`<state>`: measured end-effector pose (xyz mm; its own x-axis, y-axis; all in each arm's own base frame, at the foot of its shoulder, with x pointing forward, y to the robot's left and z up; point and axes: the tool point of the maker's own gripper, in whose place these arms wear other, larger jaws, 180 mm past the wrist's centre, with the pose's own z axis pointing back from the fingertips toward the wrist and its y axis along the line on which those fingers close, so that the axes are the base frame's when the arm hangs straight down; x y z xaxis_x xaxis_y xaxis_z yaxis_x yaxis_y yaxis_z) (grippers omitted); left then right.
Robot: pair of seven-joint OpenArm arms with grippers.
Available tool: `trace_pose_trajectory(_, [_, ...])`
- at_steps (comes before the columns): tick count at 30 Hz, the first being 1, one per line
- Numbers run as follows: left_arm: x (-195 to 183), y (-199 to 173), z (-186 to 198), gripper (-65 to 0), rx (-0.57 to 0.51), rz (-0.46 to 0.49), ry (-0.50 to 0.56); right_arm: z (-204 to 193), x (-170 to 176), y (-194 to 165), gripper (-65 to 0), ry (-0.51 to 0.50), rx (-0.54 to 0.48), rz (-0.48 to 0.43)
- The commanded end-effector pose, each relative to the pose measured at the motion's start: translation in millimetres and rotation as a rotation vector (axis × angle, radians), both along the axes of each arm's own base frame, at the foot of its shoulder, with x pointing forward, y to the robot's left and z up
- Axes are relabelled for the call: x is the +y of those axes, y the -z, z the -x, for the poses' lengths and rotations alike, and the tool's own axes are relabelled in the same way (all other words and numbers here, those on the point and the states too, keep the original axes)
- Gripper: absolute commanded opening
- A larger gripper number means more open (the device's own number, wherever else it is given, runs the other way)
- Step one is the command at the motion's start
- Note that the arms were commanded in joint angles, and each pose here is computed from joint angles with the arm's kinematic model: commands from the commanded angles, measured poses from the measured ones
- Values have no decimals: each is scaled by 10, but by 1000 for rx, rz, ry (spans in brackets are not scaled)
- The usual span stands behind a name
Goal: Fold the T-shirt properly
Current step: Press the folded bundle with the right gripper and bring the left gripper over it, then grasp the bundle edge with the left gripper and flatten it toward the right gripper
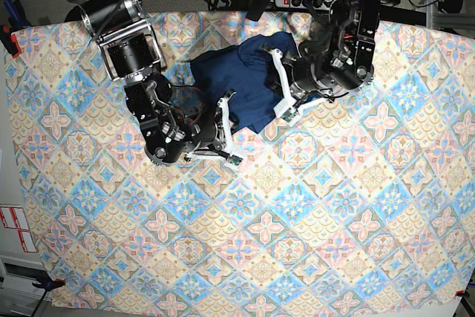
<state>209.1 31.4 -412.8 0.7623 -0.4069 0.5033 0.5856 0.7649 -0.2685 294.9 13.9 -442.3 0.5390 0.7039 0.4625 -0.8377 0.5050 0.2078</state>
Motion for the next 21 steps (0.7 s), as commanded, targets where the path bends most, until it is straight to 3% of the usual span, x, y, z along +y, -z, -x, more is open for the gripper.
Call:
trace_pose_trajectory(1, [-24, -48, -23, -650, -25, 2, 12, -111, 49, -121, -611, -1, -36, -27])
trace_pose_trajectory(15, [572, 181, 518, -650, 55, -192, 134, -118, 46, -109, -611, 1, -32, -24])
trace_pose_trajectory(21, [593, 243, 725, -650, 99, -192, 140, -116, 45, -105, -611, 1, -30, -24])
